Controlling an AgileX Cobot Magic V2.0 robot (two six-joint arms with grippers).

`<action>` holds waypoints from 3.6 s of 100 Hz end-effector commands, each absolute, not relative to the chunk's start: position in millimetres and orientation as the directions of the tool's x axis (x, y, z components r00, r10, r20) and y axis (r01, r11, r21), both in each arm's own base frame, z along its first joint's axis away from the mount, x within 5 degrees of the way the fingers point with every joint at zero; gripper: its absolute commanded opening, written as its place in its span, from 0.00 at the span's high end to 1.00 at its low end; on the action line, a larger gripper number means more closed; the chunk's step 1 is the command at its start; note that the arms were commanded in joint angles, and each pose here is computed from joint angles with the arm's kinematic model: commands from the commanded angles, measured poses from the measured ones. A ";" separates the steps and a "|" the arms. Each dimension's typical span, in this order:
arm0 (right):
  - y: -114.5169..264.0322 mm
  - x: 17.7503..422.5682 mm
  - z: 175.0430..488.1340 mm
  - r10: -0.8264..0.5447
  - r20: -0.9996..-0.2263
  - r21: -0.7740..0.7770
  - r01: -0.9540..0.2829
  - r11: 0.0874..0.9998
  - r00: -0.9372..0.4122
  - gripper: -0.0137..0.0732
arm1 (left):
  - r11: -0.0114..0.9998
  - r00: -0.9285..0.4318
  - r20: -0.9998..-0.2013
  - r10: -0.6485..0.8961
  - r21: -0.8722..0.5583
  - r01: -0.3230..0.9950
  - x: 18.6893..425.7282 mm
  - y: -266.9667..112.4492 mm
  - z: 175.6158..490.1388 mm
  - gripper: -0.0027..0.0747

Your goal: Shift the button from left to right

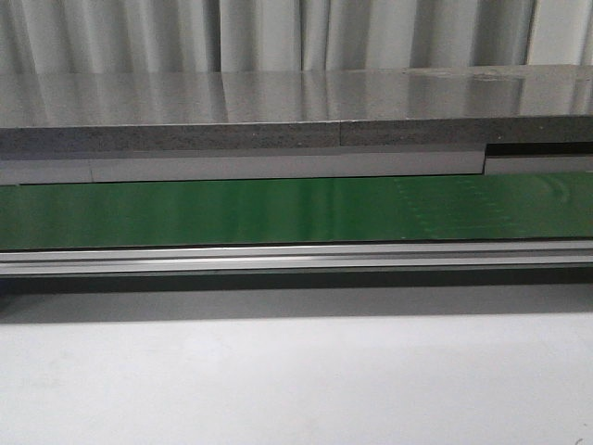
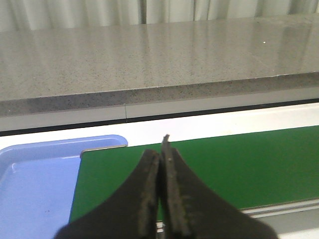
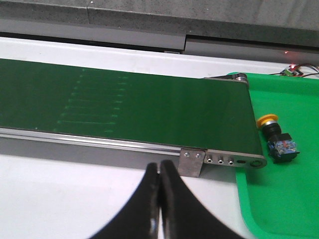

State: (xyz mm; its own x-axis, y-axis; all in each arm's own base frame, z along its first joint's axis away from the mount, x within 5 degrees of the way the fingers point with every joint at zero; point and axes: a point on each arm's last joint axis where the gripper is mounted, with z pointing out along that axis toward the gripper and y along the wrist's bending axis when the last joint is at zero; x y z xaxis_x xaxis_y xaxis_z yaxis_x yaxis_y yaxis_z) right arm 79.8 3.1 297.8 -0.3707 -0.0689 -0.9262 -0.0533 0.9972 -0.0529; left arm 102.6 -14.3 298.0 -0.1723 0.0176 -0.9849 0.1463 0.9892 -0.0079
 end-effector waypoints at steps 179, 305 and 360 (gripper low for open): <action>0.8 54.6 203.2 0.044 -0.999 0.044 -0.013 0.999 0.020 0.92 | 0.991 -0.083 -0.997 -0.011 -0.022 0.130 104.4 -13.1 313.6 0.99; 0.8 54.6 202.8 0.043 -0.999 0.043 -0.013 0.999 0.016 0.92 | 0.991 -0.083 -0.997 -0.011 -0.022 0.130 104.4 -13.1 313.6 0.99; 0.8 54.6 202.8 0.043 -0.999 0.043 -0.013 0.999 0.016 0.92 | 0.992 -0.062 -0.997 0.045 0.037 0.119 104.6 -11.7 312.8 0.99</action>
State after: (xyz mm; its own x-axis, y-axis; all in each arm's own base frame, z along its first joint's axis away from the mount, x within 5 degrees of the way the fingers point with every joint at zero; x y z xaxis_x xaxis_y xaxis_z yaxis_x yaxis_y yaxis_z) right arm 56.3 1.2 188.8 -0.1022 0.0508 -0.9935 -0.0105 0.9986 0.0522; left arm 102.8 -13.7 298.6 -0.1632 0.0338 -0.9860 0.1428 0.9897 0.0103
